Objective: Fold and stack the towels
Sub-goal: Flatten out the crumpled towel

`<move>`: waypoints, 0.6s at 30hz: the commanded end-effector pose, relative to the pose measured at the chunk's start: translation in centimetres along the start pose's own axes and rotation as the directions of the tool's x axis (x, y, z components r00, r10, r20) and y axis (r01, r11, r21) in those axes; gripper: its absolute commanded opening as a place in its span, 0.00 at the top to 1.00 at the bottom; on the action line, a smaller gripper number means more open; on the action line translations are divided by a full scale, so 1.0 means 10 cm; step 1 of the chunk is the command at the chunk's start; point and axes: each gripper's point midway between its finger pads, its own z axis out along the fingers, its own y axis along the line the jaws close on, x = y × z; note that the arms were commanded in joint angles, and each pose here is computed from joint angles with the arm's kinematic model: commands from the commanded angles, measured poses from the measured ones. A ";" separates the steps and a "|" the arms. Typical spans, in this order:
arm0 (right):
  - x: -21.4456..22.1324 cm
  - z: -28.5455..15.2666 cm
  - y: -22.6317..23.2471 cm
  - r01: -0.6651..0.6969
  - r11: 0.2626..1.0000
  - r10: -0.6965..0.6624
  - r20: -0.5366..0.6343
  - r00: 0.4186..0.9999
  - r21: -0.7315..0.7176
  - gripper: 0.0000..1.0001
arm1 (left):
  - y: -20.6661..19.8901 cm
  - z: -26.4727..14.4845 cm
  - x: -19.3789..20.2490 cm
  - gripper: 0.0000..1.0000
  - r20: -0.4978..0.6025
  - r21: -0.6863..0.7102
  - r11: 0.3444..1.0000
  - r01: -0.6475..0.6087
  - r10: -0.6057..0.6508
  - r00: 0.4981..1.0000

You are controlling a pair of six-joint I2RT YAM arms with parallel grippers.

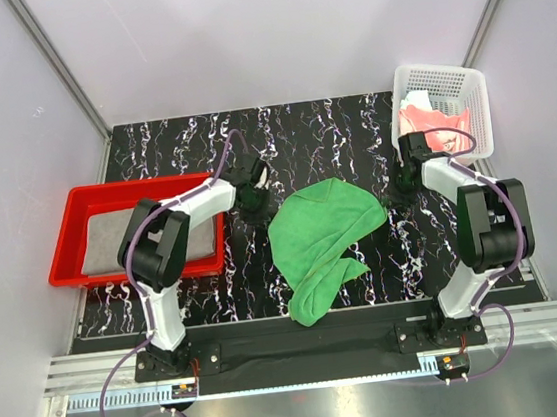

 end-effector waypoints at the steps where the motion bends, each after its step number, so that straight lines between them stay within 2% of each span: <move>1: -0.09 0.04 -0.03 0.006 1.000 -0.006 0.029 1.000 0.017 0.66 | 0.05 -0.04 0.17 1.00 -0.020 -0.050 0.999 0.014 -0.015 1.000; 10: 0.07 0.28 -0.06 0.013 1.000 -0.013 -0.032 0.999 -0.006 0.67 | -0.08 -0.11 0.23 1.00 -0.018 -0.055 0.998 -0.005 0.004 1.000; 13: 0.10 0.28 -0.08 0.014 1.000 -0.014 -0.042 0.999 -0.005 0.73 | -0.09 -0.19 0.28 1.00 -0.013 -0.081 0.997 -0.012 0.011 1.000; 17: 0.00 0.24 -0.08 0.033 0.999 -0.033 -0.012 0.999 -0.016 0.99 | -0.10 -0.32 0.45 1.00 0.010 -0.110 0.994 0.018 -0.017 1.000; 18: -0.10 0.20 -0.02 0.058 0.998 -0.058 0.014 0.998 -0.034 1.00 | -0.18 -0.43 0.45 1.00 0.045 -0.080 0.996 0.042 -0.038 0.998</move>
